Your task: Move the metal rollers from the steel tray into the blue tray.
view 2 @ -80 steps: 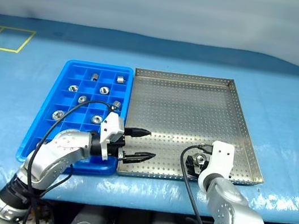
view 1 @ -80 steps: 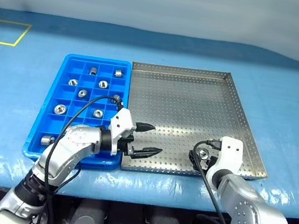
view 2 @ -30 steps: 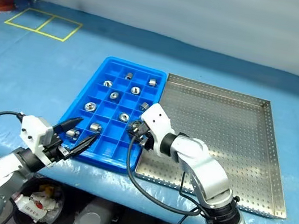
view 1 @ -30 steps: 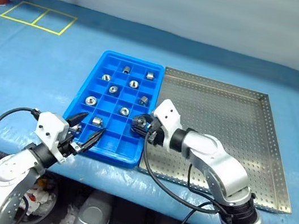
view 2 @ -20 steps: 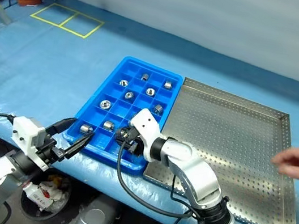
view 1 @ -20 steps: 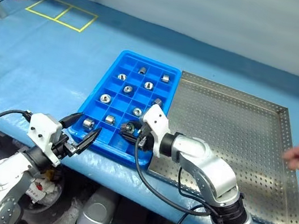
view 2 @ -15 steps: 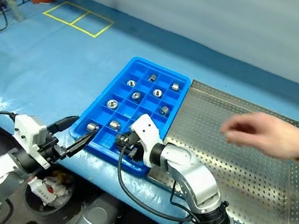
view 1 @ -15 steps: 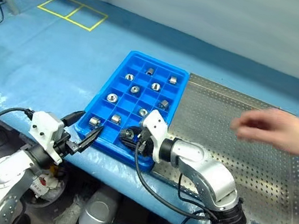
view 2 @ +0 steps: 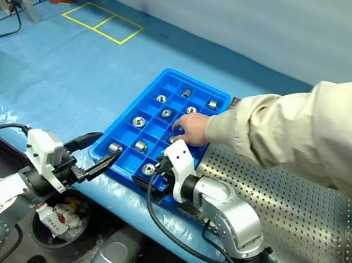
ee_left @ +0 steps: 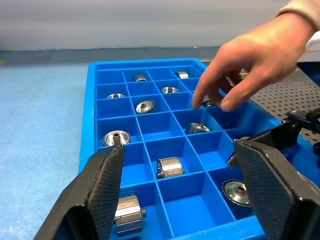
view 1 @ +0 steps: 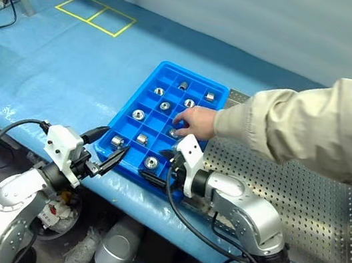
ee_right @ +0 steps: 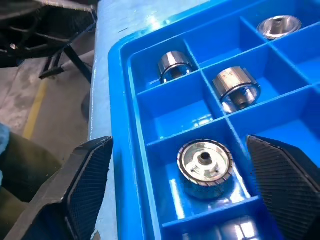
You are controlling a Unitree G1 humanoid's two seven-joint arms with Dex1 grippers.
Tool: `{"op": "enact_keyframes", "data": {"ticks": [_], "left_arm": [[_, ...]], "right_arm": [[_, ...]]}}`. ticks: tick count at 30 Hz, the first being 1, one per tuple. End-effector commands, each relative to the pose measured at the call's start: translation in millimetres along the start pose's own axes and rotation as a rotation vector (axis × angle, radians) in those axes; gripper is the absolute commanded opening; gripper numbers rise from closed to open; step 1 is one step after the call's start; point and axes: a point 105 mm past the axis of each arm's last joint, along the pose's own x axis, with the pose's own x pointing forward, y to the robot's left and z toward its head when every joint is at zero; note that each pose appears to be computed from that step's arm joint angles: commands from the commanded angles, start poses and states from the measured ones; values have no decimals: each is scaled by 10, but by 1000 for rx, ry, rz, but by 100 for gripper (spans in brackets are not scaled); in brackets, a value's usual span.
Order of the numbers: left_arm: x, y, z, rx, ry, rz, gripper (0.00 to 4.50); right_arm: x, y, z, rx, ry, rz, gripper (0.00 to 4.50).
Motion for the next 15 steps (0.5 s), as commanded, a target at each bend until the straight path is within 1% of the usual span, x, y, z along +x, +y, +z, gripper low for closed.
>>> {"op": "enact_keyframes", "data": {"ticks": [1, 9, 15], "left_arm": [[24, -35, 44, 8, -13, -37, 380], [90, -49, 31, 12, -5, -77, 380], [136, -51, 25, 24, 4, -108, 380]], "right_arm": [[-162, 113, 216, -43, -82, 26, 448], [-337, 232, 144, -54, -51, 48, 448], [-387, 209, 160, -56, -72, -23, 448]]}}
